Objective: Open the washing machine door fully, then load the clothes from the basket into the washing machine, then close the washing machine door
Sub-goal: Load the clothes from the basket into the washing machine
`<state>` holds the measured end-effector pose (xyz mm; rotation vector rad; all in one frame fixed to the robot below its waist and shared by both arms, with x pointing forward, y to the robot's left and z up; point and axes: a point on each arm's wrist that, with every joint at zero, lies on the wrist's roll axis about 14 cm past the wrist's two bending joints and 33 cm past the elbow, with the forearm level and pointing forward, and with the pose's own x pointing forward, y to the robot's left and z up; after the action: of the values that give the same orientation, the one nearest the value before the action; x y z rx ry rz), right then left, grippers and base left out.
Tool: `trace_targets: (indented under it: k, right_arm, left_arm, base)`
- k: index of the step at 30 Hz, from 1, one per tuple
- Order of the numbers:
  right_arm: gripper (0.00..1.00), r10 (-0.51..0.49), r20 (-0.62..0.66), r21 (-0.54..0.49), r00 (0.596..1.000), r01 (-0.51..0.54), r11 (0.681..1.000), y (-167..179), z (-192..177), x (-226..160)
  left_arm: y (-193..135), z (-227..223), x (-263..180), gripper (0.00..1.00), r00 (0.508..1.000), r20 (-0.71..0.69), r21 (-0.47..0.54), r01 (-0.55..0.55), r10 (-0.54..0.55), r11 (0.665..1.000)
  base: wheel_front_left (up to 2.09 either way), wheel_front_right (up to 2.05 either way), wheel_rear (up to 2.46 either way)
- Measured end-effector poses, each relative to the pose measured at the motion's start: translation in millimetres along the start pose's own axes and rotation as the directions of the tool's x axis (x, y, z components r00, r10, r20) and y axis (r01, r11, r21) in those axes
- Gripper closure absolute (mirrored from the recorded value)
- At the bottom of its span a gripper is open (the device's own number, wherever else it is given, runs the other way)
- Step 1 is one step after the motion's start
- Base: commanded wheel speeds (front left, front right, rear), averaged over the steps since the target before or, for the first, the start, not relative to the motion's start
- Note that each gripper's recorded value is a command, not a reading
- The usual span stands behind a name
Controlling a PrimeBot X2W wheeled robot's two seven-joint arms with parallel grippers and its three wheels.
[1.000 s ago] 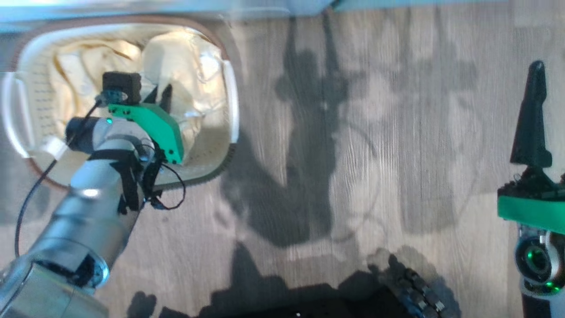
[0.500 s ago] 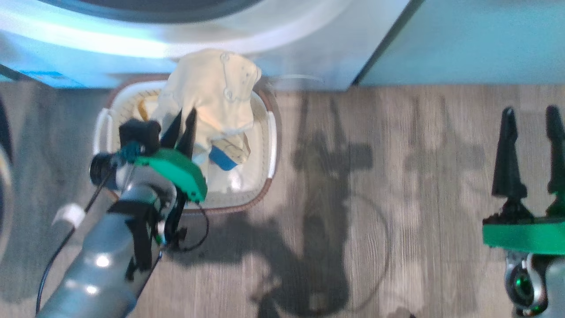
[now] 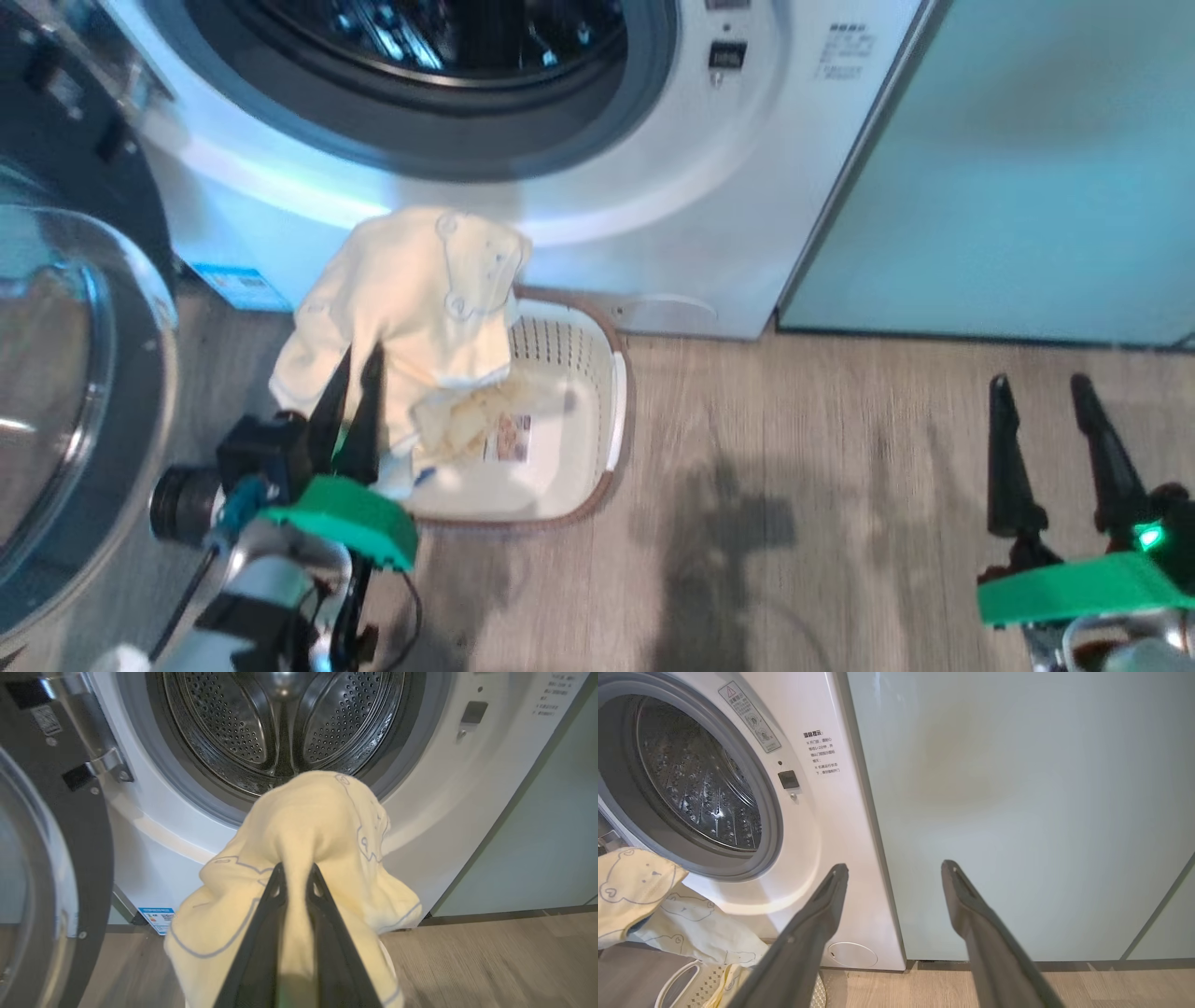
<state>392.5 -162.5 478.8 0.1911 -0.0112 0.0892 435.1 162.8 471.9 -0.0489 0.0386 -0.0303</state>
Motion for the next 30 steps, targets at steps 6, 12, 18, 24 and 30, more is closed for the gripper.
trace_targets:
  k: [6,12,18,24,30]
  right_arm:
    - [0.0,0.023,0.02,0.006,1.0,-0.023,1.0,11,10,-19]
    - [0.0,0.022,0.027,0.017,0.999,-0.022,1.0,14,13,-40]
    - [0.0,0.015,0.036,0.026,0.999,-0.016,1.0,15,16,-56]
    - [0.0,0.008,0.037,0.031,0.999,-0.009,0.999,14,17,-62]
    - [0.0,0.008,0.042,0.03,0.999,-0.009,0.999,14,18,-63]
  left_arm:
    - [4,29,-28,1.0,0.997,0.07,-0.003,-0.019,0.019,1.0]
    - [15,44,-49,1.0,0.993,0.105,0.007,-0.049,0.048,0.999]
    - [13,51,-63,1.0,0.993,0.11,-0.008,-0.051,0.051,0.999]
    - [11,53,-65,1.0,0.993,0.108,-0.013,-0.045,0.046,0.999]
    - [11,53,-65,1.0,0.993,0.109,-0.02,-0.047,0.049,0.999]
  base:
    - [0.0,0.0,0.0]
    - [0.0,0.0,0.0]
    - [0.0,0.0,0.0]
    - [0.0,0.0,0.0]
    - [0.0,0.0,0.0]
